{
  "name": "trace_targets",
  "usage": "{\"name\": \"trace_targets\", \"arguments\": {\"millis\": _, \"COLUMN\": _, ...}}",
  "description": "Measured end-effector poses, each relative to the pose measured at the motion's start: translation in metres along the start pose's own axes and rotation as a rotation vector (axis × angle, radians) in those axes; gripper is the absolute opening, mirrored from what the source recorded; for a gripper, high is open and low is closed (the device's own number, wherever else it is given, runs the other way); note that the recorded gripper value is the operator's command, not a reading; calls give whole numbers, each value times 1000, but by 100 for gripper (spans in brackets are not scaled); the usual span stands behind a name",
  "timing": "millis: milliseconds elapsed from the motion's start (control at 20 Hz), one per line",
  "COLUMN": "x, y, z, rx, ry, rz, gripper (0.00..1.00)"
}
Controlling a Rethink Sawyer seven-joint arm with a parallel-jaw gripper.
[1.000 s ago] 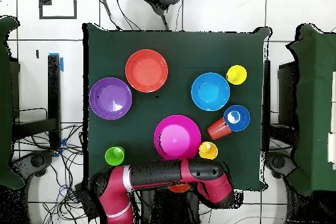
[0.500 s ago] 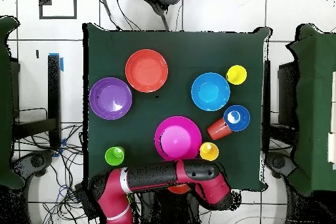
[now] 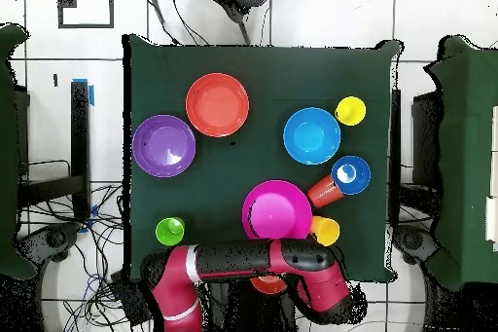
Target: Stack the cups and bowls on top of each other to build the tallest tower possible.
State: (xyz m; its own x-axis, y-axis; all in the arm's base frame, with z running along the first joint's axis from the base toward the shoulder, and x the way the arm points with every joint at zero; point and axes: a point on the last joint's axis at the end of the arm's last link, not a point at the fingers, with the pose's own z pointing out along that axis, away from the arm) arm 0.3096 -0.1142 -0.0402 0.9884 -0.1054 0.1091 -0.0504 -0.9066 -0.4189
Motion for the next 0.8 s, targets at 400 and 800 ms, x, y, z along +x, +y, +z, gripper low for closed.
{"name": "trace_targets", "arguments": {"millis": 400, "x": -14, "y": 4, "z": -32, "rx": -41, "ry": -17, "rz": -12, "gripper": 100}}
{"name": "trace_targets", "arguments": {"millis": 800, "x": -24, "y": -13, "z": -53, "rx": 7, "ry": -50, "rz": -28, "gripper": 100}}
